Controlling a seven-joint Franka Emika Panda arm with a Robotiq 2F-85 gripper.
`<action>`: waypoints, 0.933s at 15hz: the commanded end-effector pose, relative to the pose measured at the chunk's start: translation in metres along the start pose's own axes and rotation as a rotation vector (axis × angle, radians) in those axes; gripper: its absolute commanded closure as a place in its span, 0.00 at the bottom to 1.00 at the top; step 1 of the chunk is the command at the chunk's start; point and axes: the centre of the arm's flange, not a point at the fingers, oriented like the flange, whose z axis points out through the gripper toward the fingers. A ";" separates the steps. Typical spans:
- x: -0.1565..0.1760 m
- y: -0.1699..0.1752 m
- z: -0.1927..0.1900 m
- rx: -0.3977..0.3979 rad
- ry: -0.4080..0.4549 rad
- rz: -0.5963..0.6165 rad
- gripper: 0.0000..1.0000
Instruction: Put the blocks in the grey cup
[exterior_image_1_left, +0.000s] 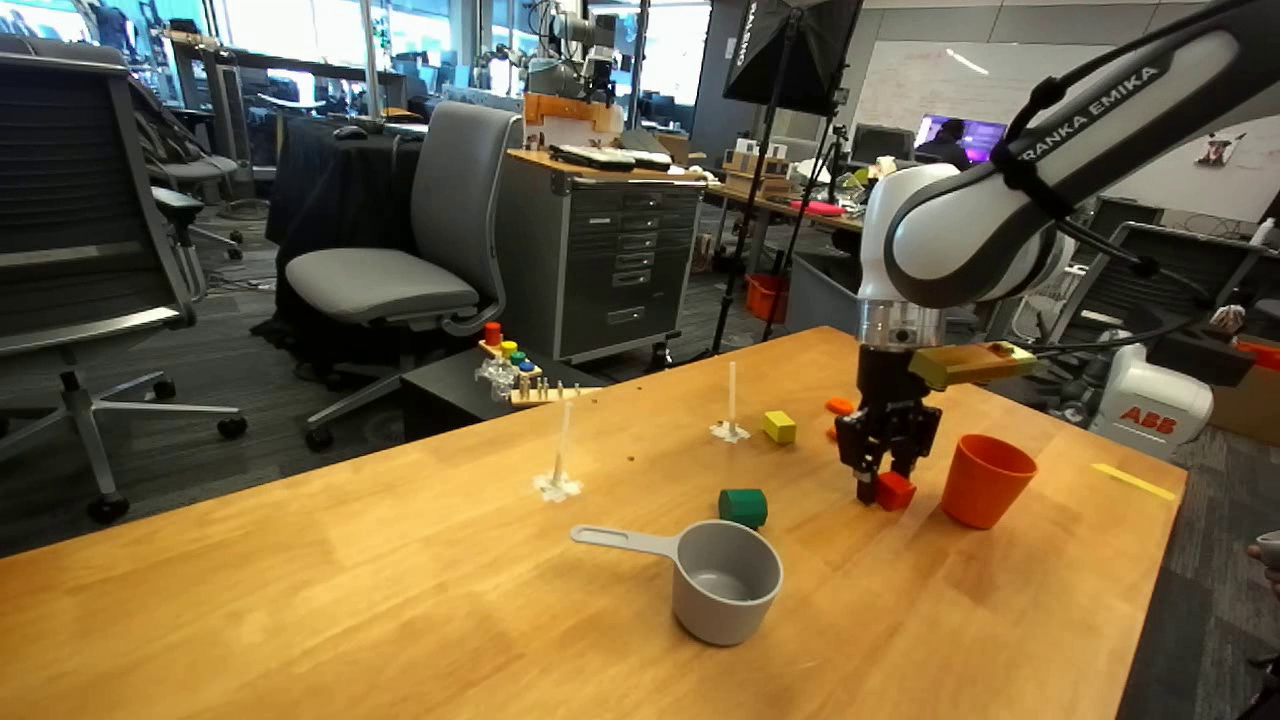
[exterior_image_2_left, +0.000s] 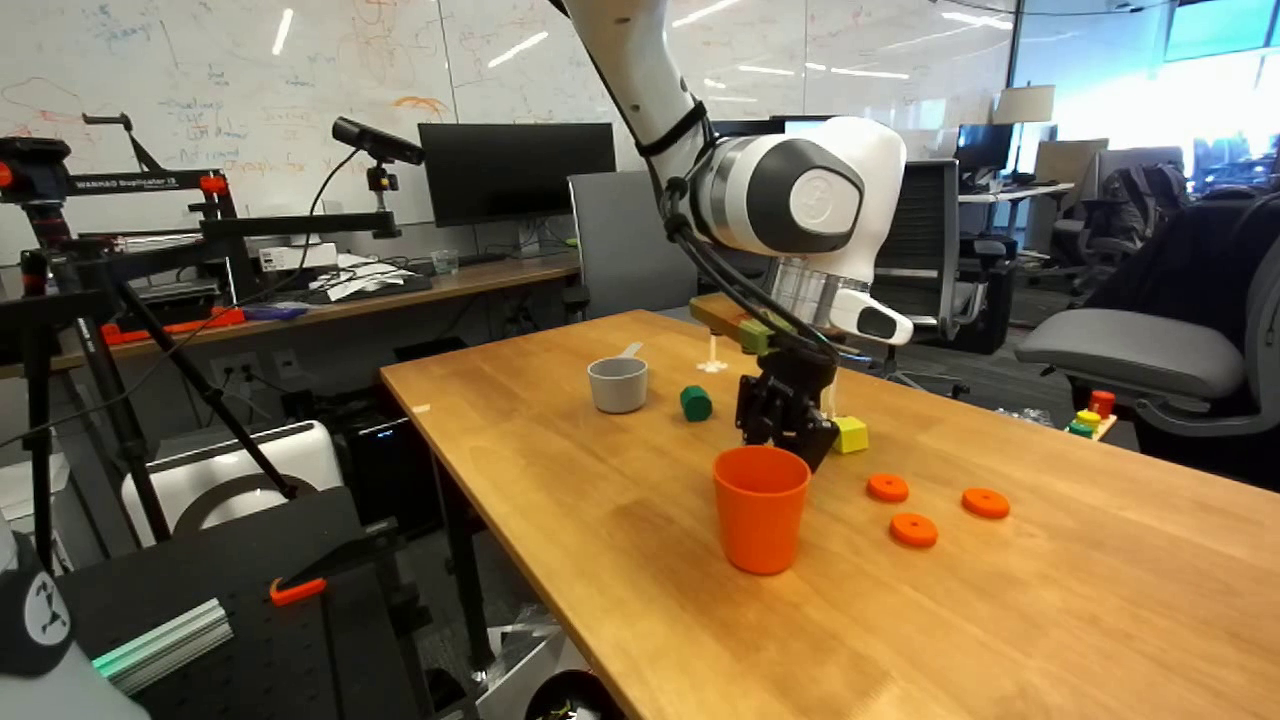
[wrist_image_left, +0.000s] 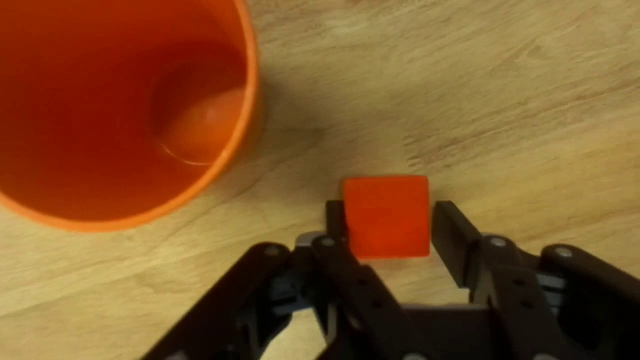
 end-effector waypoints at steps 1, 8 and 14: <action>-0.004 0.012 -0.004 0.056 0.004 0.017 0.81; 0.005 0.030 -0.035 0.136 0.042 0.090 0.88; -0.004 -0.001 -0.129 0.226 0.183 0.080 0.88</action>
